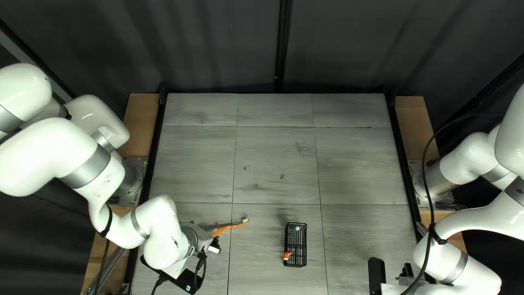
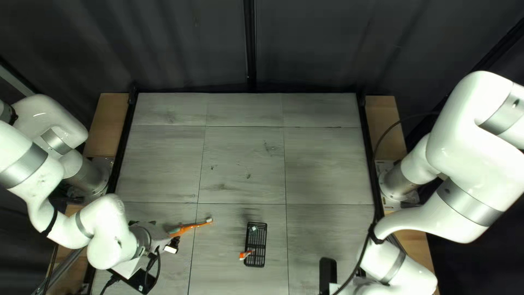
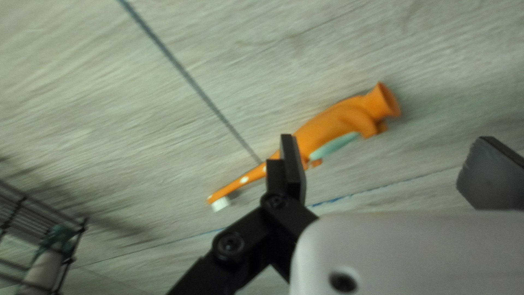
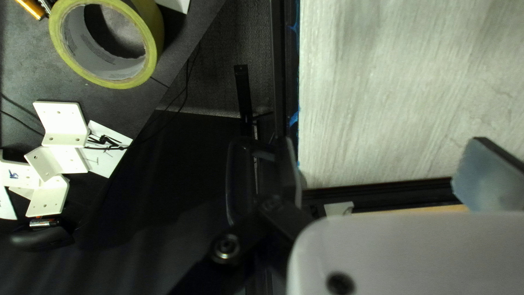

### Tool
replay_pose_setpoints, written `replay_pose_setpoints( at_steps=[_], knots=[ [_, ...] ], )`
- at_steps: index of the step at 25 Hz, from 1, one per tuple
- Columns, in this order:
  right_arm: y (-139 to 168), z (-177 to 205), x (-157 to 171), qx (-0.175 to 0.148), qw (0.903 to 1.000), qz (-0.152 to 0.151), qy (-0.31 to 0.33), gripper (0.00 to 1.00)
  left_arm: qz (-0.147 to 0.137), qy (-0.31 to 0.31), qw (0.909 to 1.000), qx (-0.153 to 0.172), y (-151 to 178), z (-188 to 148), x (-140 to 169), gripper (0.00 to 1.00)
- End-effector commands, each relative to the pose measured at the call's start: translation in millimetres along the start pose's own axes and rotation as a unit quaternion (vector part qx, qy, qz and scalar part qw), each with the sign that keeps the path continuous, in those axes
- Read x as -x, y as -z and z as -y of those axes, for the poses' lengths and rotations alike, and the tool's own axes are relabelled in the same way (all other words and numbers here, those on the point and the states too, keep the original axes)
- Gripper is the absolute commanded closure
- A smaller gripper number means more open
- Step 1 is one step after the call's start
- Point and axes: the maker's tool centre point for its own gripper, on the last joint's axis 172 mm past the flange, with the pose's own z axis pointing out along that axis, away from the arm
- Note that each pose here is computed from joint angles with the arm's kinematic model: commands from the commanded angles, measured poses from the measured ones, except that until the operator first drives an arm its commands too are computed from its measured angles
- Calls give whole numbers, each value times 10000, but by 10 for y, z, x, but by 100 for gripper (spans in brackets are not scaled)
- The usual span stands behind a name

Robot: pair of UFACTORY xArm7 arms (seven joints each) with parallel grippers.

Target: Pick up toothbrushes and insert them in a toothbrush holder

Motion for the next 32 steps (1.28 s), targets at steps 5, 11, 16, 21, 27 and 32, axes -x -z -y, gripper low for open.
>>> replay_pose_setpoints(
  at_steps=[5, 11, 16, 21, 27, 32],
  knots=[
    [0, 0, 0, 0, 10000, 0, 0, 0, -2, -3, 10000, -4, 4, 3, 1, 0],
    [0, 0, 0, 0, 10000, 0, 0, 0, -32, -510, 9983, 289, 210, 166, 311, 0],
    [0, 0, 0, 0, 10000, 0, 0, 0, -265, -996, 9930, 585, 190, 224, 405, 0],
    [0, 0, 0, 0, 10000, 0, 0, 0, -422, -1132, 9897, 764, 227, 205, 464, 0],
    [0, 0, 0, 0, 10000, 0, 0, 0, -726, -1824, 9790, 556, 96, 138, 427, 0],
    [0, 0, 0, 0, 10000, 0, 0, 0, -1001, -2235, 9690, 312, -13, 152, 376, 0]
  ],
)
